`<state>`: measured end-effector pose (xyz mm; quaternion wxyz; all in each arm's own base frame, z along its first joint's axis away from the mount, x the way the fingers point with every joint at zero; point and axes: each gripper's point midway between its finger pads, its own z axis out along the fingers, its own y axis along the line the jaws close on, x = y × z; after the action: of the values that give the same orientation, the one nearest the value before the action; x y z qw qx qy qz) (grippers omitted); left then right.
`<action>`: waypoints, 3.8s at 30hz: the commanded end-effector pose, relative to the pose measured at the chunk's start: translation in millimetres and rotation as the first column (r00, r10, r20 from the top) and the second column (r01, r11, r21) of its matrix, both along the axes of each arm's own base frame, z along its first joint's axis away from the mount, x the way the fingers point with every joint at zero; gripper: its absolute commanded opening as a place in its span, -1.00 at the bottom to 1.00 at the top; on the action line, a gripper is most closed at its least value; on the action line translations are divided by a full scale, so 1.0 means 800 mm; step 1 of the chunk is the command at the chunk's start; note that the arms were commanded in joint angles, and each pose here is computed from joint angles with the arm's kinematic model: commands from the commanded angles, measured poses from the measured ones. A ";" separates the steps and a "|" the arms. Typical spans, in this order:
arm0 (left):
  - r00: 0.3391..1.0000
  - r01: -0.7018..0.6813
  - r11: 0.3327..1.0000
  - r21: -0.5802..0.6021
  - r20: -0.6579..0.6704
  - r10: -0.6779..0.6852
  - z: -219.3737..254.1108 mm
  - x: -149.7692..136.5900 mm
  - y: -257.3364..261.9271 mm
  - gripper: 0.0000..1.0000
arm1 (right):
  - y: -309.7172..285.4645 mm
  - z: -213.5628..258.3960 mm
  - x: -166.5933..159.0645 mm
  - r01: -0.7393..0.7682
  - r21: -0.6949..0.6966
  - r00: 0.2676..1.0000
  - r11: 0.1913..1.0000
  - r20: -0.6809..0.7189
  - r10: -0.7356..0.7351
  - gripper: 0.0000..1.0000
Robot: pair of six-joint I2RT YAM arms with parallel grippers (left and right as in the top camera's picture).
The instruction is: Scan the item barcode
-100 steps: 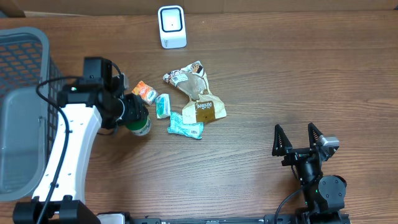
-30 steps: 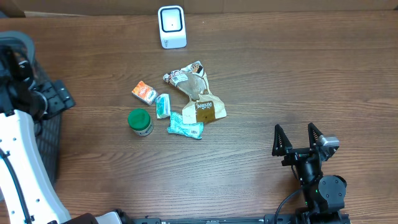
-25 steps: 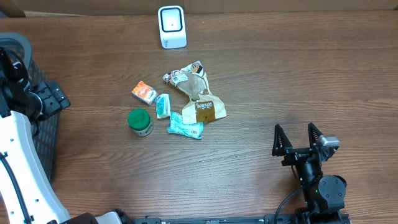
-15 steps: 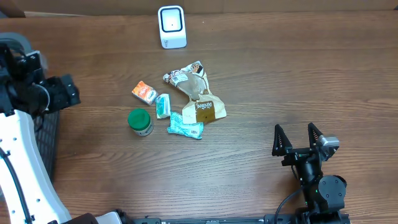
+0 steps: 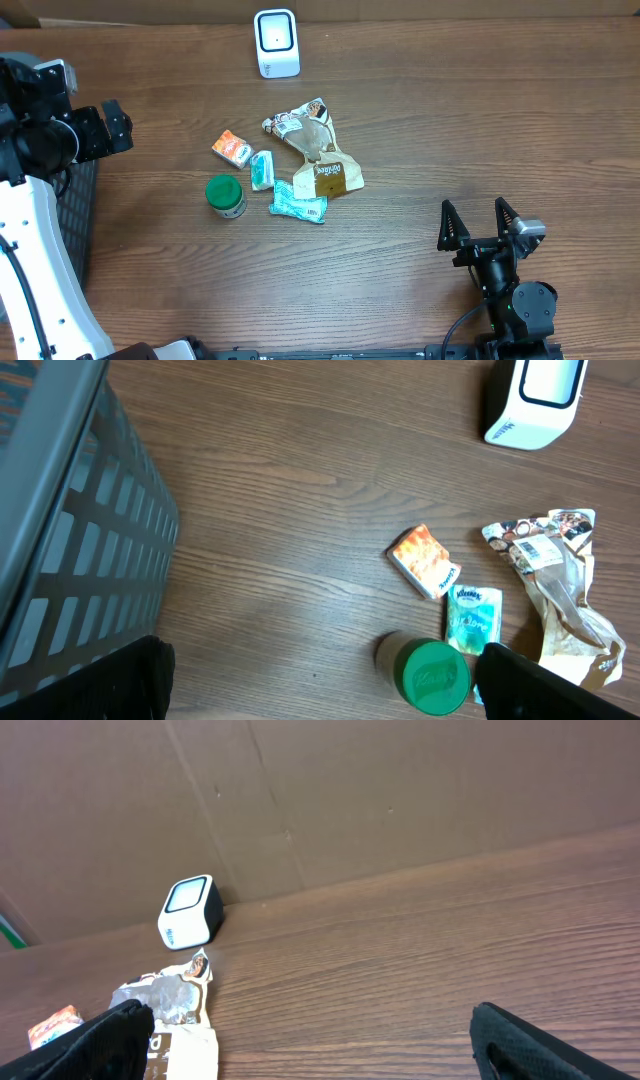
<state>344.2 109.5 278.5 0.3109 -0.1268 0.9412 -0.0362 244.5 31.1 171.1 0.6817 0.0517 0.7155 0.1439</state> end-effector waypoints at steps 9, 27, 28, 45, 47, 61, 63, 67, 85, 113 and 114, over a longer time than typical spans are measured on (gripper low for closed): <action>1.000 0.027 1.000 -0.014 -0.008 -0.027 -0.006 0.004 -0.005 0.99 | -0.002 -0.002 0.000 0.006 -0.001 1.000 1.000 0.005 -0.006 1.00; 1.000 0.027 1.000 -0.014 -0.009 -0.027 -0.007 0.004 -0.005 0.99 | -0.002 -0.002 0.000 0.006 -0.001 1.000 1.000 0.005 -0.006 1.00; 1.000 0.027 1.000 -0.014 -0.009 -0.027 -0.007 0.004 -0.005 0.99 | -0.002 -0.002 0.000 0.006 -0.001 1.000 1.000 0.005 -0.006 1.00; 1.000 0.027 1.000 -0.014 -0.009 -0.027 -0.007 0.004 -0.005 0.99 | 0.005 0.004 -0.001 -0.024 0.006 0.999 1.000 0.023 0.024 1.00; 1.000 0.027 1.000 -0.014 -0.009 -0.027 -0.007 0.004 -0.005 0.99 | 0.012 0.000 -0.002 -0.059 0.005 0.998 0.998 0.011 0.059 1.00; 1.000 0.027 1.000 -0.014 -0.009 -0.027 -0.007 0.004 -0.005 0.99 | 0.069 0.096 0.006 -0.315 0.041 0.940 0.948 -0.122 0.317 1.00; 1.000 0.027 1.000 -0.014 -0.009 -0.027 -0.007 0.004 -0.005 1.00 | 0.080 0.113 0.021 -0.368 0.019 0.910 0.930 -0.196 0.364 1.00; 1.000 0.027 1.000 -0.014 -0.009 -0.027 -0.007 0.004 -0.005 0.99 | 0.099 0.135 0.063 -0.441 0.040 0.829 0.897 -0.366 0.424 1.00; 1.000 0.027 1.000 -0.014 -0.009 -0.027 -0.007 0.004 -0.005 0.99 | 0.232 0.099 0.226 -0.597 0.203 0.544 0.776 -0.608 0.578 0.94; 1.000 0.027 1.000 -0.014 -0.009 -0.027 -0.007 0.004 -0.005 0.99 | 0.327 -0.189 0.190 -0.418 -0.010 0.330 0.908 -0.933 0.141 -0.81; 1.000 0.027 1.000 -0.014 -0.009 -0.027 -0.007 0.004 -0.005 0.99 | 0.325 -0.191 0.188 -0.412 -0.019 0.326 0.911 -0.937 0.128 -0.78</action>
<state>345.2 108.2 274.4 0.3053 -0.1261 0.9429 -0.0426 395.3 290.1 23.7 0.1320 -0.0977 0.9778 0.1304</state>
